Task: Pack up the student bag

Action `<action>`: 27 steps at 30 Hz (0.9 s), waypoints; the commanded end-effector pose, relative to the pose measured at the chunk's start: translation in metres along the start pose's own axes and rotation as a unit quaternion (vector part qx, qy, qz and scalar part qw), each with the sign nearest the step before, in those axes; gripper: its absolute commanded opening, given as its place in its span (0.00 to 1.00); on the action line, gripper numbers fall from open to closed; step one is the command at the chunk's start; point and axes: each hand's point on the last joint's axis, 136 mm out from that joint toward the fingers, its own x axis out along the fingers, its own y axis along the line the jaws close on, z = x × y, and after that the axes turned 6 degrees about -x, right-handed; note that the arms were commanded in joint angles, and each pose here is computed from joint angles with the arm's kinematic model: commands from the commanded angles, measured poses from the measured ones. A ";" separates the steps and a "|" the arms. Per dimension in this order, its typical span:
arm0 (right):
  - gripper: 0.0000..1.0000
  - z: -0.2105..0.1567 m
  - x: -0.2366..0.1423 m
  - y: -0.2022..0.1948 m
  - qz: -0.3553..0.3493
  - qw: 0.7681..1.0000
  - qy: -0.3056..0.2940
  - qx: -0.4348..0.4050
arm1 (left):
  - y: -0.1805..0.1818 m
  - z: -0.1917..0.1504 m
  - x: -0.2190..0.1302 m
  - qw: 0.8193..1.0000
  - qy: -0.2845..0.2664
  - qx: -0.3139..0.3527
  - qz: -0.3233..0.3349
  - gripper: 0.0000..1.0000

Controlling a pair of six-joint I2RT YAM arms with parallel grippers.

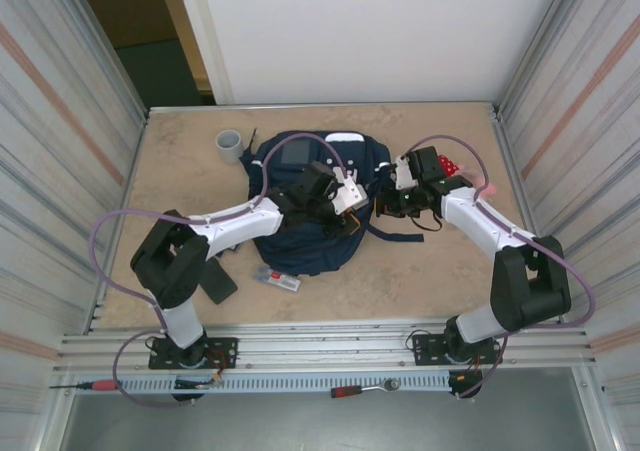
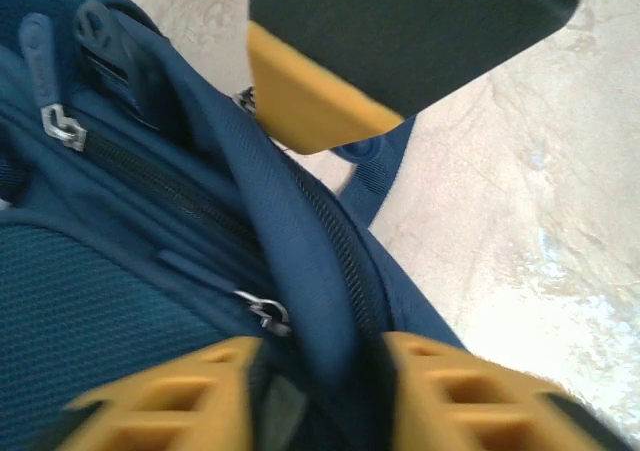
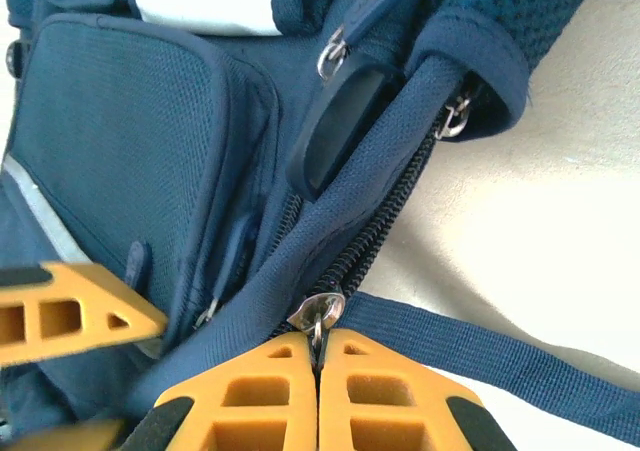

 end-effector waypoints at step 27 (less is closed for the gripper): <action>0.52 -0.013 -0.044 -0.050 -0.035 0.995 -0.023 0.093 | -0.007 -0.022 -0.071 0.989 -0.007 0.150 -0.002 0.79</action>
